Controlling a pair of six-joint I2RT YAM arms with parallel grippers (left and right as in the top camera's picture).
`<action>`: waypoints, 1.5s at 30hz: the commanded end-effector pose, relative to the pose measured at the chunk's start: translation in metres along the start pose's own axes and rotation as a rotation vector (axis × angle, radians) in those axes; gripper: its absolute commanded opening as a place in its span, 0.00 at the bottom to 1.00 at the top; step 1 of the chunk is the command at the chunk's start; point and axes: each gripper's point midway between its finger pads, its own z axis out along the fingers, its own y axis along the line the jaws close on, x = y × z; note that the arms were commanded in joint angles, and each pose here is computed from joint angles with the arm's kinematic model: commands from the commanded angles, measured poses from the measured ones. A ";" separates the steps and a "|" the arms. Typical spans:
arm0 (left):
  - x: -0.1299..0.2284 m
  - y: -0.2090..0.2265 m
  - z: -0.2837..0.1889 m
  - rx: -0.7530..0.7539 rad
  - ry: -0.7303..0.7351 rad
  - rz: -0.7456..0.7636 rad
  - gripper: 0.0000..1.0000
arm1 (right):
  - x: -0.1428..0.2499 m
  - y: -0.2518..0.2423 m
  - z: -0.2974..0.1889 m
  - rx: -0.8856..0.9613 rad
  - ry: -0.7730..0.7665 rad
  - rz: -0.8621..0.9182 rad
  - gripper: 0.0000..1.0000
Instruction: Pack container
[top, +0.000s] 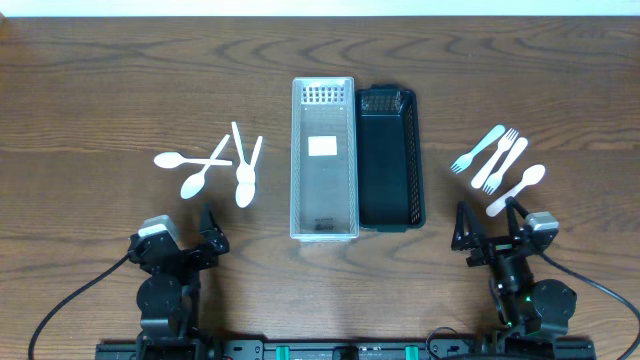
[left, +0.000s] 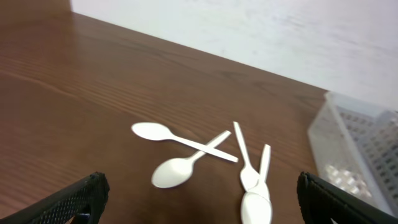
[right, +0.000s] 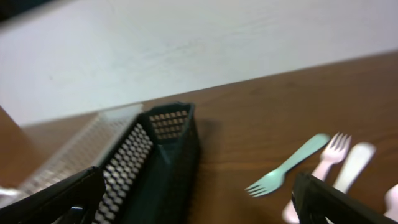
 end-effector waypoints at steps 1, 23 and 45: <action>0.019 -0.021 0.001 0.133 0.067 0.003 0.98 | 0.006 0.011 0.000 -0.062 0.037 0.205 0.99; -0.072 -0.056 0.038 0.106 0.326 0.142 0.98 | -0.073 -0.024 0.015 0.415 0.494 0.026 0.99; -0.041 -0.052 0.116 0.003 0.654 0.167 0.98 | 0.031 -0.199 0.076 0.886 1.063 0.446 0.71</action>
